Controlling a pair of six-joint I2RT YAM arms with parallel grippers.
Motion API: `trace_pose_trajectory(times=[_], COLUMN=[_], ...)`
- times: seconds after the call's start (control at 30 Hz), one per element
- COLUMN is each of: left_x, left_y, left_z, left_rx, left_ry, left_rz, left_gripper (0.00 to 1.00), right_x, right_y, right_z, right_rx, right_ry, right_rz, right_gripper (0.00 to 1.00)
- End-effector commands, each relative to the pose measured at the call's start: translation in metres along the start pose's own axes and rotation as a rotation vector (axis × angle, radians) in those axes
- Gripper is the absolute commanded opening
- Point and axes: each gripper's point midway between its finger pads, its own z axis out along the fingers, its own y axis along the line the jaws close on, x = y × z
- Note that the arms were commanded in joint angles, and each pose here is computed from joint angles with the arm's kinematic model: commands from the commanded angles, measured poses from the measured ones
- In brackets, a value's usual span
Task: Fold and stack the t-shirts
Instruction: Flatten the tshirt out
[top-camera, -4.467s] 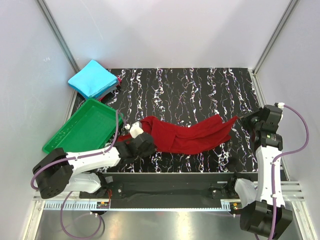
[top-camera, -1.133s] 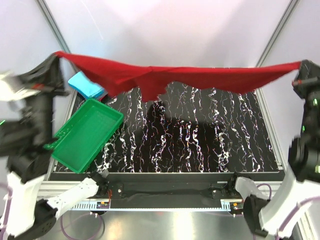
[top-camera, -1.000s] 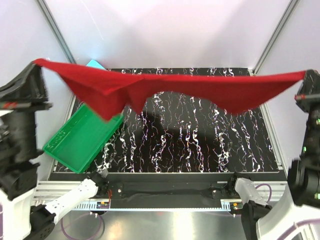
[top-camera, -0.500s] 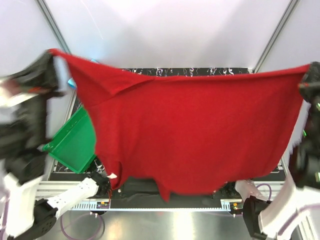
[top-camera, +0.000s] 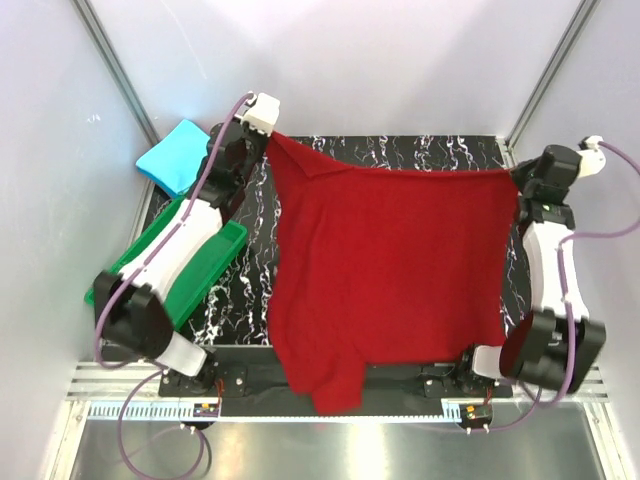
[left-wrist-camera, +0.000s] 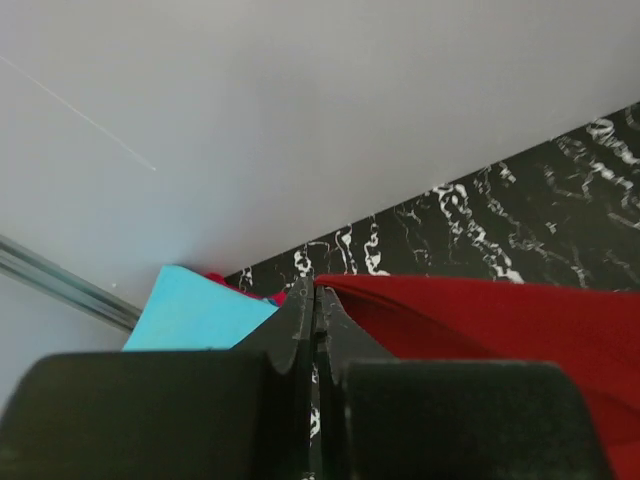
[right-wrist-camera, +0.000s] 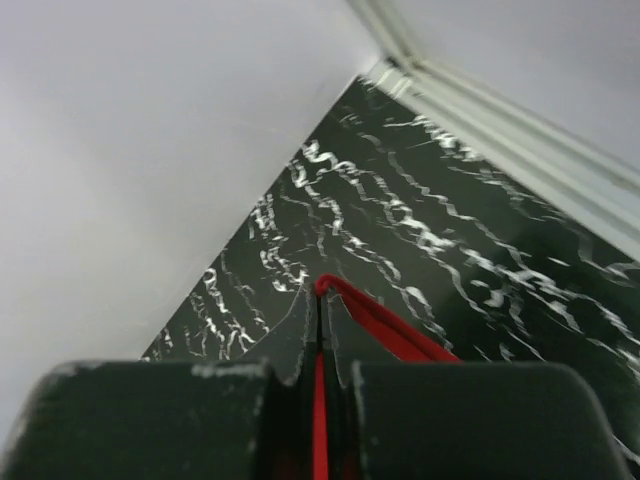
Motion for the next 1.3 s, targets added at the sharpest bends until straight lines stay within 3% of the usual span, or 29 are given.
trace_pose_trajectory(times=[0.0, 0.13, 0.3, 0.47, 0.57, 0.87, 1.07, 1.27], left_x=[-0.042, -0.008, 0.021, 0.059, 0.079, 0.113, 0.153, 0.191], left_y=[0.037, 0.024, 0.004, -0.014, -0.023, -0.043, -0.066, -0.088], left_z=[0.033, 0.089, 0.123, 0.141, 0.138, 0.102, 0.074, 0.061], left_rx=[-0.067, -0.019, 0.032, 0.075, 0.115, 0.207, 0.257, 0.303], left_ry=[-0.188, -0.119, -0.059, 0.022, 0.088, 0.286, 0.411, 0.52], left_rz=[-0.033, -0.013, -0.014, -0.024, -0.035, -0.107, -0.196, -0.195], left_gripper=[0.0, 0.0, 0.0, 0.0, 0.0, 0.0, 0.0, 0.0], right_x=[-0.026, 0.027, 0.074, 0.093, 0.108, 0.1, 0.125, 0.156], right_y=[0.061, 0.054, 0.041, 0.048, 0.038, 0.004, -0.029, -0.05], right_z=[0.032, 0.101, 0.143, 0.171, 0.186, 0.189, 0.187, 0.19], right_rx=[-0.259, -0.257, -0.264, -0.316, -0.275, -0.145, -0.07, -0.039], right_ry=[-0.094, 0.058, 0.162, 0.224, 0.281, 0.277, 0.327, 0.416], right_rz=[0.053, 0.053, 0.048, 0.013, -0.017, -0.059, -0.064, -0.033], right_gripper=[0.0, 0.0, 0.0, 0.0, 0.0, 0.0, 0.0, 0.0])
